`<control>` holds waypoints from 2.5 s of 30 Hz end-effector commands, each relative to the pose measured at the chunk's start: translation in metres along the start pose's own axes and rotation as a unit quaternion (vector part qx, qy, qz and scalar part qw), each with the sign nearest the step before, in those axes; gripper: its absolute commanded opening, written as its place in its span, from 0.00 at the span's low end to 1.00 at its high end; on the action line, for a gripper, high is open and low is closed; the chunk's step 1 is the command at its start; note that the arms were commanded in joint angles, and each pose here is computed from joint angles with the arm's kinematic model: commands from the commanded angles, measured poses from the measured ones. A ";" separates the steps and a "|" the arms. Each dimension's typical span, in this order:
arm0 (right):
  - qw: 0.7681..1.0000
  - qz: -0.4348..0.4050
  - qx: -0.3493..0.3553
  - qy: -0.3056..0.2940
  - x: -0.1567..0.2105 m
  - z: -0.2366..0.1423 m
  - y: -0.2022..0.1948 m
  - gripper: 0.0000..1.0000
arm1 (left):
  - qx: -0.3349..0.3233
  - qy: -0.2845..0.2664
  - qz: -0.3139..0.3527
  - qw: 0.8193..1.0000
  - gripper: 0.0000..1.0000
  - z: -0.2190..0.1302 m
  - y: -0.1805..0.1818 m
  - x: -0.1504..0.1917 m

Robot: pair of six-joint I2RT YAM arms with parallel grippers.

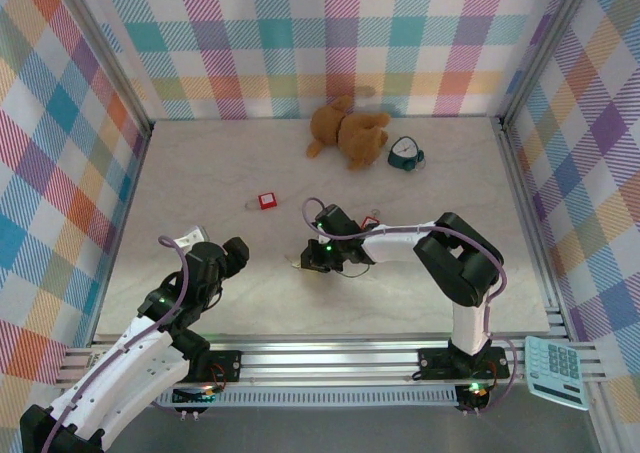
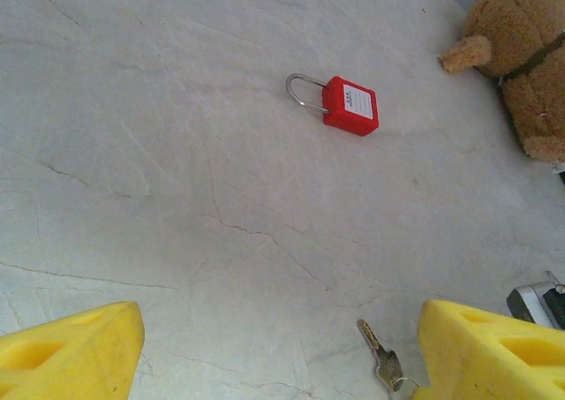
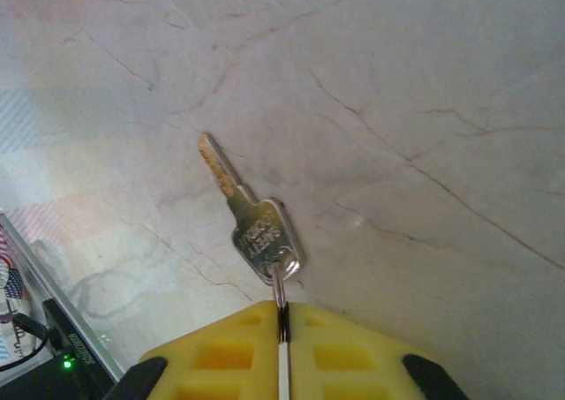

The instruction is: Unlock with the key

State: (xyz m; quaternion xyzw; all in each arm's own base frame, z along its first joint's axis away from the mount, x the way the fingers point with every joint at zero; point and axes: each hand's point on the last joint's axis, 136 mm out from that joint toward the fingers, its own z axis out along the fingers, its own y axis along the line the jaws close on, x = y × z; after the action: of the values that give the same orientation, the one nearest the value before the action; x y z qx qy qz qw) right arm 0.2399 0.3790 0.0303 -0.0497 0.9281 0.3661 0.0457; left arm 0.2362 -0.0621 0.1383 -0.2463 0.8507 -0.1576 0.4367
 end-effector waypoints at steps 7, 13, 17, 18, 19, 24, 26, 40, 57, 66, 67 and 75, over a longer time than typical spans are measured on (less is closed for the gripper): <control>0.998 -0.065 0.015 -0.012 -0.011 -0.017 0.019 0.03 | 0.004 -0.004 0.016 1.000 0.81 -0.002 -0.004 -0.005; 0.992 -0.110 0.056 -0.038 -0.020 -0.048 0.026 0.02 | 0.078 0.024 0.070 0.994 0.72 0.005 -0.041 0.000; 0.986 -0.138 0.077 -0.060 -0.027 -0.073 0.035 0.02 | 0.101 0.007 0.089 0.991 0.71 0.008 -0.061 -0.005; 0.984 -0.145 0.081 -0.065 -0.028 -0.080 0.037 0.02 | 0.113 0.003 0.105 0.988 0.70 0.007 -0.068 -0.004; 0.983 -0.150 0.083 -0.071 -0.029 -0.086 0.040 0.02 | 0.124 -0.004 0.120 0.985 0.70 0.006 -0.075 -0.003; 0.974 -0.177 0.099 -0.101 -0.035 -0.121 0.053 0.02 | 0.223 -0.068 0.209 0.950 0.65 -0.013 -0.117 0.012; 0.971 -0.185 0.102 -0.112 -0.037 -0.133 0.058 0.02 | 0.269 -0.128 0.210 0.931 0.66 -0.025 -0.125 0.013; 0.967 -0.197 0.071 -0.145 -0.036 -0.184 0.093 0.01 | 0.412 -0.169 0.455 0.771 0.83 -0.055 -0.176 0.079; 0.975 -0.183 -0.012 -0.122 -0.012 -0.188 0.126 0.00 | 0.408 -0.227 0.440 0.767 0.72 -0.033 -0.205 0.055; 0.974 -0.183 -0.017 -0.128 -0.011 -0.193 0.128 0.00 | 0.410 -0.215 0.422 0.780 0.54 -0.026 -0.198 0.053; 0.975 -0.183 -0.019 -0.127 -0.011 -0.192 0.128 0.00 | 0.412 -0.211 0.423 0.779 0.51 -0.025 -0.198 0.055; 0.975 -0.180 -0.029 -0.126 -0.009 -0.193 0.130 0.00 | 0.421 -0.200 0.416 0.781 0.40 -0.019 -0.202 0.060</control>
State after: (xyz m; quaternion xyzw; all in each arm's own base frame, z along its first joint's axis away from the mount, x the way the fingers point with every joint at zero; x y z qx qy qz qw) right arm 0.2289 0.3399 0.2464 -0.1689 0.8906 0.3599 0.2207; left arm 0.2458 -0.2579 0.1828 0.3296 0.6410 -0.2248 0.6557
